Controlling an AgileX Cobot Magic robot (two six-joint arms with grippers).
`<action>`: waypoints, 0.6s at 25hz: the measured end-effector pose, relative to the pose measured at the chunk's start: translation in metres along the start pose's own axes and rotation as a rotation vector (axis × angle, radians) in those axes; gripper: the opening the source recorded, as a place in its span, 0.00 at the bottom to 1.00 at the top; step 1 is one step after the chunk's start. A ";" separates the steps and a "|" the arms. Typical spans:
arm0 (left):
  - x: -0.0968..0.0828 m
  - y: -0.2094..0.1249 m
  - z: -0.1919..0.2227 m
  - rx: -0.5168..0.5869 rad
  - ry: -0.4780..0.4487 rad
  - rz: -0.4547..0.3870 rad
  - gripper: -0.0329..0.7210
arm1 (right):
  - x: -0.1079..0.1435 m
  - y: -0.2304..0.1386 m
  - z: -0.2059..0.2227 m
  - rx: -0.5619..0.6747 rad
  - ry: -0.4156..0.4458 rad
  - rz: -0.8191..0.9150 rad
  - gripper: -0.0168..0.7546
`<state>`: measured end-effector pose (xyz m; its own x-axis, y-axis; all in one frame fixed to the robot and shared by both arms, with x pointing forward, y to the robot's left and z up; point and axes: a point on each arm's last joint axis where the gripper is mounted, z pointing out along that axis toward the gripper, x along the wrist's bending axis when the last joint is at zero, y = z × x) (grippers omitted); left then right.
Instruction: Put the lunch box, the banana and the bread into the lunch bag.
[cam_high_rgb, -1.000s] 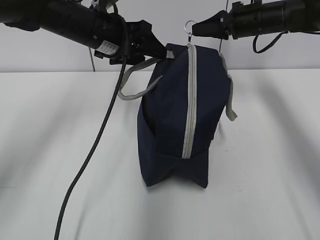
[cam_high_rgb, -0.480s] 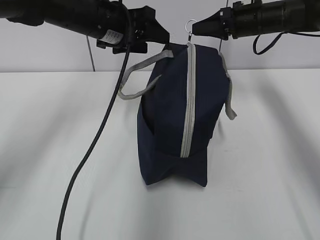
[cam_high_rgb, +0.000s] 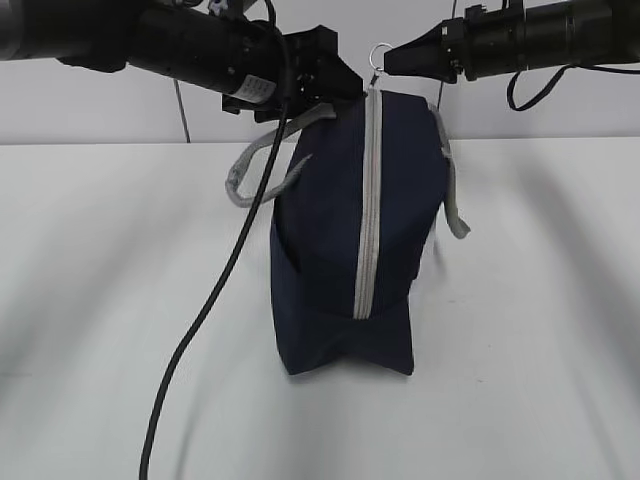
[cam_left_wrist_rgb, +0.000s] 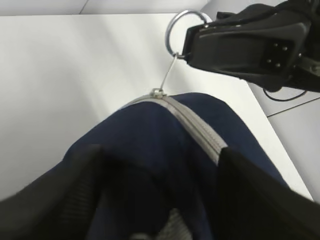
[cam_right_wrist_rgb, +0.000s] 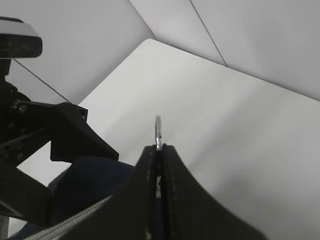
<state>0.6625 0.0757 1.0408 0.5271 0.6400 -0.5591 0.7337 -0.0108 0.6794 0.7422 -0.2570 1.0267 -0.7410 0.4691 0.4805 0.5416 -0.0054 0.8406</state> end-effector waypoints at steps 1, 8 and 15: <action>-0.002 0.000 0.003 0.001 -0.005 0.004 0.68 | 0.000 0.000 0.000 0.004 -0.001 -0.004 0.02; -0.006 -0.001 0.009 0.007 -0.018 0.011 0.31 | -0.001 -0.003 0.000 0.038 -0.008 -0.186 0.02; -0.006 -0.001 0.009 0.015 -0.016 0.019 0.10 | -0.003 -0.007 0.000 0.081 -0.010 -0.482 0.02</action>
<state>0.6623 0.0653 1.0387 0.5476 0.6272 -0.5538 0.7298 -0.0342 0.6828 0.7403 -0.2584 1.0198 -0.9115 0.4095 0.0386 0.1671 0.2830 0.9445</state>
